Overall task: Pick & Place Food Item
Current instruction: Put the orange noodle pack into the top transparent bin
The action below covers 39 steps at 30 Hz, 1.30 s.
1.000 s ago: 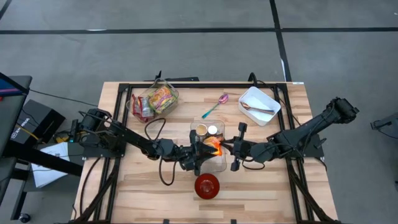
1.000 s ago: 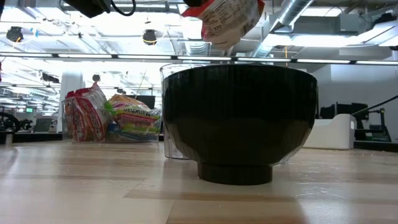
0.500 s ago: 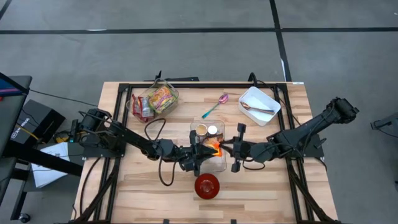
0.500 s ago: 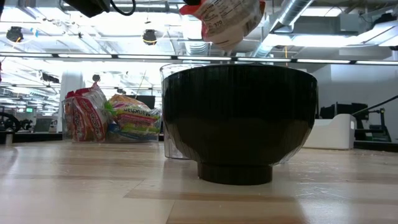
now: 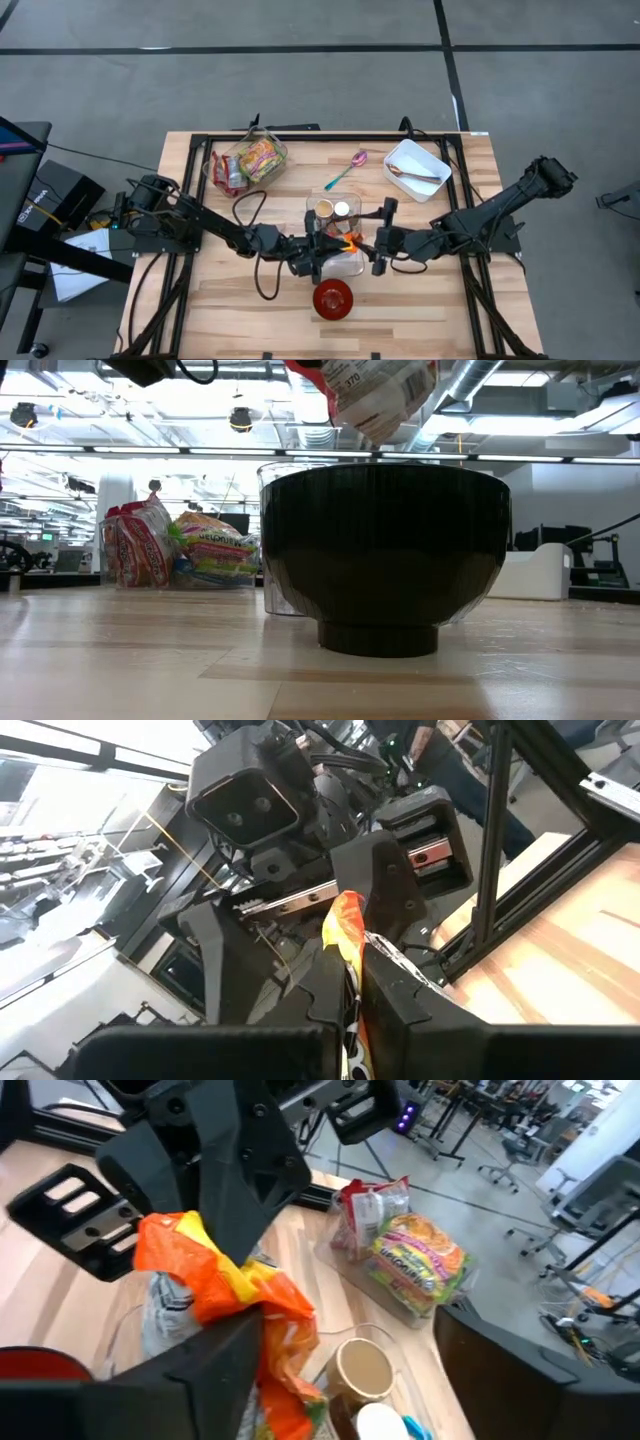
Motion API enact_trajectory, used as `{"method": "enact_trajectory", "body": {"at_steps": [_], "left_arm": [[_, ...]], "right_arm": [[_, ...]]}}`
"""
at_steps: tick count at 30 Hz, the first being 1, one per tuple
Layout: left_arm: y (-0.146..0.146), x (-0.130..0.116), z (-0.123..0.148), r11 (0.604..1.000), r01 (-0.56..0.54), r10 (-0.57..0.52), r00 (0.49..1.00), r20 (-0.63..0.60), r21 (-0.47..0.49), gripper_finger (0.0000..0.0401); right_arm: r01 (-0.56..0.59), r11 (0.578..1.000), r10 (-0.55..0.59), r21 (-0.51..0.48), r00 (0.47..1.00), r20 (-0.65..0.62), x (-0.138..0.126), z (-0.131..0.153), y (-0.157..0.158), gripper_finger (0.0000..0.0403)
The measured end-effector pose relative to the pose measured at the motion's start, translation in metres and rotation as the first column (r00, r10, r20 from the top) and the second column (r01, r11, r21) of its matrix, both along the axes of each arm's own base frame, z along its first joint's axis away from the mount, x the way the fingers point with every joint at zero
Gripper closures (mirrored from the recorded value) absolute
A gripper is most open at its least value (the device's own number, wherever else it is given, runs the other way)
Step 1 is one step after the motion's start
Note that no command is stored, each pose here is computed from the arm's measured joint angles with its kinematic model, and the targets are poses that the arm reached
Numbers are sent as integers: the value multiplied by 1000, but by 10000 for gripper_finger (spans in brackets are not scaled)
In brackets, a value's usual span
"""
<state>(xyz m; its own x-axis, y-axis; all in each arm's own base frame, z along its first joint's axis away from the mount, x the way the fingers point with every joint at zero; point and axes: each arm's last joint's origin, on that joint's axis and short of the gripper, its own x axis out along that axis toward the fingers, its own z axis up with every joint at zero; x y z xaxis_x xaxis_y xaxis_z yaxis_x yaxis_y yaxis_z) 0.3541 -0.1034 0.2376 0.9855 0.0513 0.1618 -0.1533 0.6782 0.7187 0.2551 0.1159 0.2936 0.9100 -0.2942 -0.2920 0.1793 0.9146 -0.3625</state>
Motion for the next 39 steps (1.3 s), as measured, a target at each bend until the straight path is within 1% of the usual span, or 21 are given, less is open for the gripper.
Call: {"method": "enact_trajectory", "body": {"at_steps": [4,6,9,13,15,19,23,26,29,31,36,39], "left_arm": [[-3,-2,-1,996,-69,70,997,-14,51,393],[-6,-3,-1,991,-108,110,994,-19,82,393],[-9,-4,-1,984,-138,141,990,-24,113,395],[-10,-7,3,982,-148,153,988,-32,120,397],[-9,-10,6,977,-169,177,983,-55,128,397],[-7,-17,14,971,-205,217,971,-99,119,397],[-8,-26,24,965,-232,246,962,-116,120,397],[-9,-35,24,952,-275,292,948,-126,134,397],[-7,-47,26,928,-335,356,926,-122,166,397],[-4,-56,27,901,-391,416,901,-124,185,397],[8,-80,27,829,-518,551,822,-144,211,397],[18,-94,22,771,-594,631,760,-157,228,397]], "right_arm": [[16,999,-16,-32,1000,2,-1,1,1,89],[29,998,-29,-49,1000,6,-2,1,2,83],[28,998,-27,-64,1000,12,-4,2,6,81],[19,997,-17,-76,999,30,-5,4,10,81],[12,996,-9,-92,999,33,-8,5,13,81],[-6,997,12,-77,997,71,-18,15,18,80],[-37,997,43,-62,994,98,-30,23,23,80],[-67,997,72,-48,990,120,-39,30,27,80],[-97,994,102,-40,986,133,-46,33,31,80],[-101,994,106,-42,985,138,-51,35,35,80],[-35,997,46,-72,987,152,-57,36,39,80],[-22,997,33,-76,987,156,-59,36,40,80]]}}
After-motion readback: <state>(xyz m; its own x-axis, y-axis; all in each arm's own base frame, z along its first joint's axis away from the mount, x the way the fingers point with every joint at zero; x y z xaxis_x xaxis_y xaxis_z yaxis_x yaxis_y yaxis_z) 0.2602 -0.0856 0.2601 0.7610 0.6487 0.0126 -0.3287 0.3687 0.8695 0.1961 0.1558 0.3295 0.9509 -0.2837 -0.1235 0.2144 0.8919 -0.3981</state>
